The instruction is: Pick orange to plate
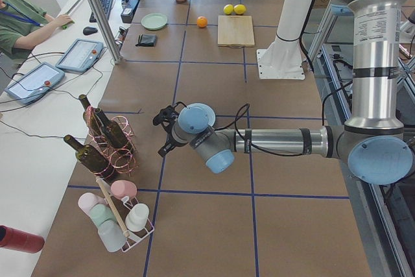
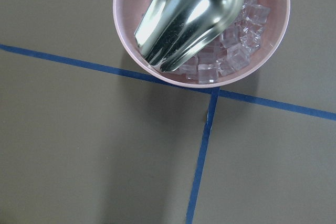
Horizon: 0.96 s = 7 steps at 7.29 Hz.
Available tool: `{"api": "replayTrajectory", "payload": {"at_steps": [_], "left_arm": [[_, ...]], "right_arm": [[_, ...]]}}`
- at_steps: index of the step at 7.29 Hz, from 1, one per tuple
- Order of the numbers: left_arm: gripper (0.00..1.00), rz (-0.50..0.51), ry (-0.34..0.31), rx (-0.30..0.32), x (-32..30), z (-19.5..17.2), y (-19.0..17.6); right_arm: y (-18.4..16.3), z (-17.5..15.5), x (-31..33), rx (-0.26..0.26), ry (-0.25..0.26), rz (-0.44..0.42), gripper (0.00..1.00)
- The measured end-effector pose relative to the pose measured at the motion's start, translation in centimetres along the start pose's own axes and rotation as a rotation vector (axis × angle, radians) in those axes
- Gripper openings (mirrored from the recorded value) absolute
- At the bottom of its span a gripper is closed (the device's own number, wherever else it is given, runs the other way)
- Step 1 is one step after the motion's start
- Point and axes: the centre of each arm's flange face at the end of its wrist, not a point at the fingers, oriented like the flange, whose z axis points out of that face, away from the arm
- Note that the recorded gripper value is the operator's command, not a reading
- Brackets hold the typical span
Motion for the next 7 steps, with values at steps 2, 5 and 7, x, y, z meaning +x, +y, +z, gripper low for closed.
{"api": "replayTrajectory", "payload": {"at_steps": [2,5,7], "left_arm": [[0.80,-0.204,-0.012,0.006,6.1,5.7,0.7],[0.63,-0.318,-0.027,0.000,11.1,10.1,2.7],[0.58,-0.342,-0.022,-0.019,12.5,11.3,3.6]], "right_arm": [[0.1,0.0,0.1,-0.001,0.000,0.002,1.00],[0.2,0.0,0.1,-0.001,0.000,0.004,1.00],[0.2,0.0,0.1,-0.001,0.000,0.004,1.00]]}}
